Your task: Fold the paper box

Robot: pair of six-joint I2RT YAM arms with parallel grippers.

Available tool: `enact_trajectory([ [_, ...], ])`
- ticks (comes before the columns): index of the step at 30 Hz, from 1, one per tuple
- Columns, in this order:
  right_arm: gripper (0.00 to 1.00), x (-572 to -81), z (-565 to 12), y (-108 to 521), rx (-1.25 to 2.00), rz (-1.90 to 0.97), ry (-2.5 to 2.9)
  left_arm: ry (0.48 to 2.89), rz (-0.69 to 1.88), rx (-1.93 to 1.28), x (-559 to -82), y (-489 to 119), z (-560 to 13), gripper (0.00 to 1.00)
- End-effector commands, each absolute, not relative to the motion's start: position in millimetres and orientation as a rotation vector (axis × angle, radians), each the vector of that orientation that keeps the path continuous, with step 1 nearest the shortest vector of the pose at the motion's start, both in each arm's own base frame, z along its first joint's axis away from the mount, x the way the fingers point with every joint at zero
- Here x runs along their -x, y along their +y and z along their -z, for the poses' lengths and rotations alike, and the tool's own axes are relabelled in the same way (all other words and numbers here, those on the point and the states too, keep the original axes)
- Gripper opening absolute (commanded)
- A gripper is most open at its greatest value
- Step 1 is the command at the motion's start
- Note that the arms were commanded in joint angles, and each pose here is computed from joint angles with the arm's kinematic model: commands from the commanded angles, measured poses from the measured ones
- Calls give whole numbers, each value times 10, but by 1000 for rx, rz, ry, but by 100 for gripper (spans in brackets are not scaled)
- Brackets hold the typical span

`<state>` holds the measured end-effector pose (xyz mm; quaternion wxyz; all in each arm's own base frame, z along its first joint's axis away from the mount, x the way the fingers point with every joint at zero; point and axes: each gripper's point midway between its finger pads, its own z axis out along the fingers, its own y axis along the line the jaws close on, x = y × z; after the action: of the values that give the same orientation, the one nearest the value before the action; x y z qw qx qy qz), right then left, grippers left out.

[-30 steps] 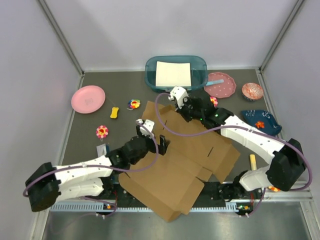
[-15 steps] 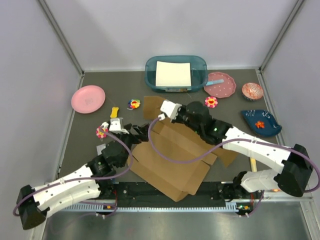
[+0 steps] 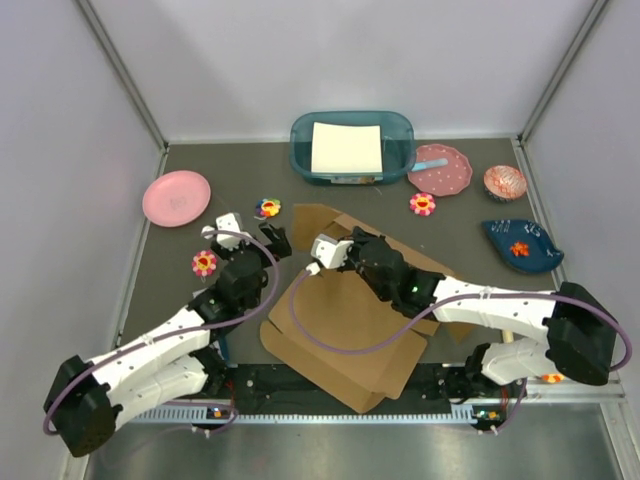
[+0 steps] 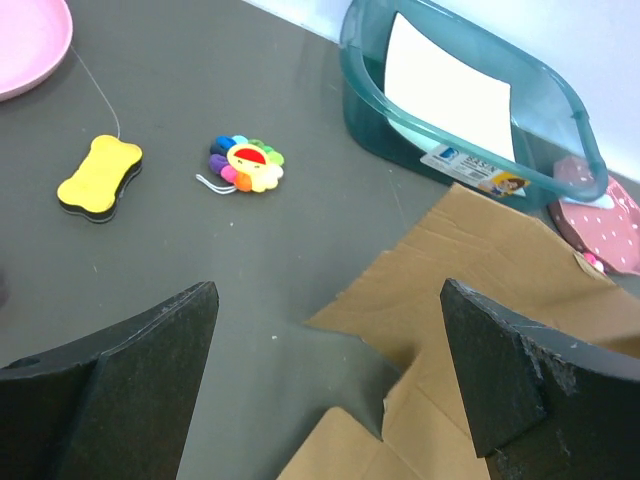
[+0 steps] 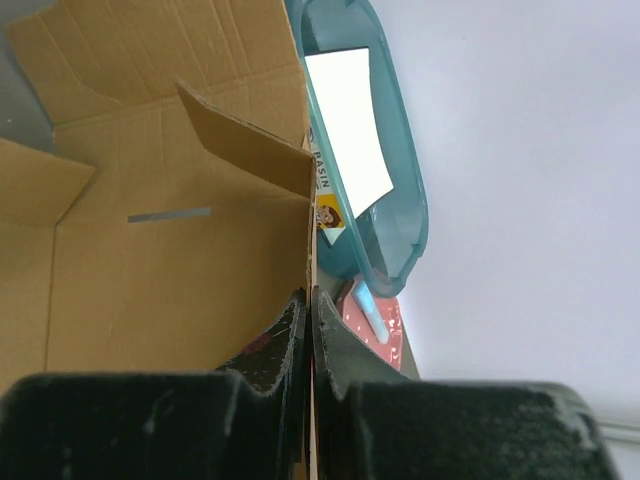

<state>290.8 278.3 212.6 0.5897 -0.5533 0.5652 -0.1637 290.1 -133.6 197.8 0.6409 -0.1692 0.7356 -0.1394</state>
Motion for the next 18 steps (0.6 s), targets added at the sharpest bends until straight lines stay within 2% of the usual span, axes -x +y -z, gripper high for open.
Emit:
enact_trajectory([
  [1,0,-2866,-2228,2722,1201,400,1316,1607,391,429,-3104,-1376,-2221,99],
  [7,0,-2806,-2184,2706,1195,375,1325,1650,464,256,-3335,-1594,-2026,99],
  [18,0,-2734,-2204,2697,1172,312,1338,1561,672,31,-3538,-1905,-2053,99],
])
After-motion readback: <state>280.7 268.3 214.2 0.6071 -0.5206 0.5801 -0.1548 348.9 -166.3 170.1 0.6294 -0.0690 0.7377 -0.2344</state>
